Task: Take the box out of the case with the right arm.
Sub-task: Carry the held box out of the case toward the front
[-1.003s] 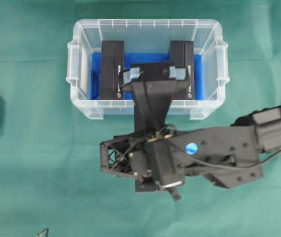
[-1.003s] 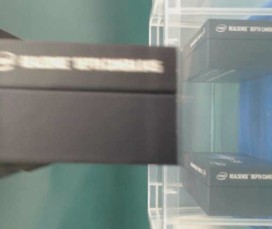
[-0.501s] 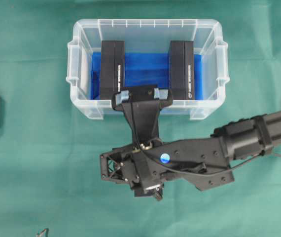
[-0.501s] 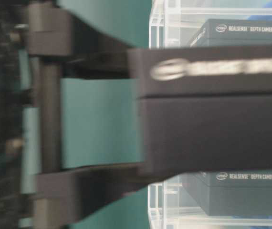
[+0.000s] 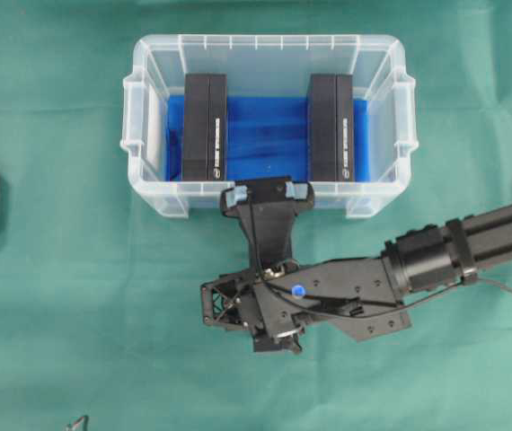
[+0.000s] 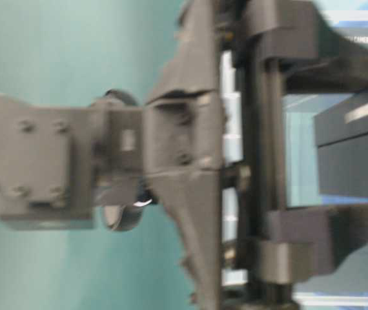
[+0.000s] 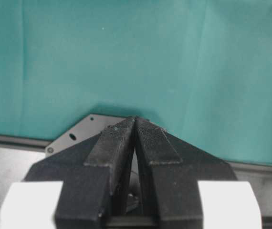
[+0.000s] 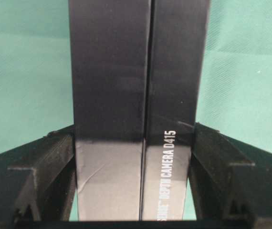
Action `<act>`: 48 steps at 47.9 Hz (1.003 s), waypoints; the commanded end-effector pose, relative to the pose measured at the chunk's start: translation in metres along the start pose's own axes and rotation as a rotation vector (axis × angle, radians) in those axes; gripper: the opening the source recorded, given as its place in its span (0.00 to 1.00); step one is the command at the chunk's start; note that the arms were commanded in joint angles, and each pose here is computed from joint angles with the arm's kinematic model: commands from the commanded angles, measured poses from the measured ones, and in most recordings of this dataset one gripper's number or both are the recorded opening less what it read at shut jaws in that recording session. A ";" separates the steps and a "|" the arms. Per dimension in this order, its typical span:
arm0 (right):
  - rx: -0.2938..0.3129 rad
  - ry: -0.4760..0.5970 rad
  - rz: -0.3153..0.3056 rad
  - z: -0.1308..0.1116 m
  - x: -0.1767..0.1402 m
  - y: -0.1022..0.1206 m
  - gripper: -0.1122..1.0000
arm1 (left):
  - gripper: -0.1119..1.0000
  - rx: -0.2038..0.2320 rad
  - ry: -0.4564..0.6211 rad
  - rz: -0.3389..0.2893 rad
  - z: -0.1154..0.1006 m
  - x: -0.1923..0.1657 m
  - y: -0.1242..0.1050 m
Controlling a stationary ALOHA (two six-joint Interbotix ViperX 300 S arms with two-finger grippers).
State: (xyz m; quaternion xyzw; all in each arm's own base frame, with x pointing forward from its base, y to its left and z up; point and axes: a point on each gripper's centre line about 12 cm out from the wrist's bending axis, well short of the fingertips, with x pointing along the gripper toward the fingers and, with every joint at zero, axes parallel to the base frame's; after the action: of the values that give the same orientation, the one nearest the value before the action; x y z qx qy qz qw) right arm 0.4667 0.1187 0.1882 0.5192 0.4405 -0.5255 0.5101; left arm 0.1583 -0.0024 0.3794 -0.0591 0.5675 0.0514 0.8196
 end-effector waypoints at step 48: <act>0.040 0.031 0.108 0.012 -0.051 0.004 0.92 | 0.10 -0.004 -0.010 0.004 0.002 -0.001 0.001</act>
State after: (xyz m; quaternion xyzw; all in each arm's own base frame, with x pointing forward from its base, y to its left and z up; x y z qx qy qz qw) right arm 0.4690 0.1161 0.1924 0.5317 0.4306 -0.5226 0.5088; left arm 0.1586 -0.0023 0.3780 -0.0585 0.5680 0.0521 0.8193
